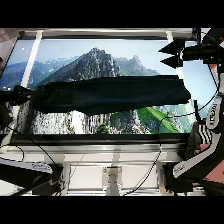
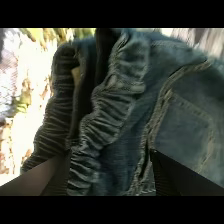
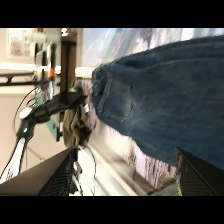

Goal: Fold the clothes and pants, and hang the long-sleeved shirts on hangers.

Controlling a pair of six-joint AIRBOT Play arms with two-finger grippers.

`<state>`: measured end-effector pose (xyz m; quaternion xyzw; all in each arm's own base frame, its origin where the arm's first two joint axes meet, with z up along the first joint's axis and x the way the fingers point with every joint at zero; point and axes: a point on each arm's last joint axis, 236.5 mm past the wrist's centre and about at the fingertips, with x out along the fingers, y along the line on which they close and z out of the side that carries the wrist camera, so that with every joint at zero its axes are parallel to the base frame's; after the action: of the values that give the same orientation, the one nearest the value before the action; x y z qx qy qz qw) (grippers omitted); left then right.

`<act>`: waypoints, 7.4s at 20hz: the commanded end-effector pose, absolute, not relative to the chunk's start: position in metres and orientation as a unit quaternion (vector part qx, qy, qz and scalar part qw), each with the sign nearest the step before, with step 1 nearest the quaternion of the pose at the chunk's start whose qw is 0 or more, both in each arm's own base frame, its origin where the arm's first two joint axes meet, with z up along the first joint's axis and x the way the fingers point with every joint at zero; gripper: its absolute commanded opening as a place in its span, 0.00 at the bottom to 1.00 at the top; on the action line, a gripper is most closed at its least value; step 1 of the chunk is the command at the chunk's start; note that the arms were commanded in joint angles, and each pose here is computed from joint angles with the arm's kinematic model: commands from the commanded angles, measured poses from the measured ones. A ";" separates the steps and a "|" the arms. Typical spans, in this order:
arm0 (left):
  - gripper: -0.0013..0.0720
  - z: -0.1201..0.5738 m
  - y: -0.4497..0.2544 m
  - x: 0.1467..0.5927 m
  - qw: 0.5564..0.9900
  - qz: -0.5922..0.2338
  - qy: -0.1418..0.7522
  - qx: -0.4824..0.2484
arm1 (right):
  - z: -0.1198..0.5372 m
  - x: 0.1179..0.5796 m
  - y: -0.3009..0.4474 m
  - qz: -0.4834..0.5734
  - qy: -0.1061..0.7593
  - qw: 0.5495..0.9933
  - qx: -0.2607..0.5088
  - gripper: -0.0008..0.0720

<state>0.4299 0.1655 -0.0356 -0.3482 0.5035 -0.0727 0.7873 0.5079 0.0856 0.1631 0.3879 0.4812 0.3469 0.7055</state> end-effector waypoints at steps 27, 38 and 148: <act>0.90 -0.072 0.148 0.472 0.771 -0.146 0.490 -0.380 | 0.165 0.497 0.136 0.372 0.506 0.678 0.382 0.96; 0.90 -0.065 0.184 0.439 0.735 -0.116 0.493 -0.451 | 0.165 0.499 0.135 0.370 0.504 0.680 0.383 0.96; 0.82 -0.084 -0.160 0.444 0.667 -0.263 0.619 -0.321 | 0.186 0.476 0.140 0.472 0.430 0.712 0.292 0.72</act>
<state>0.4252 -0.1479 -0.0817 -0.2976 0.6468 -0.2641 0.6507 0.4757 0.1395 0.1854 0.2905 0.4310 0.4720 0.7120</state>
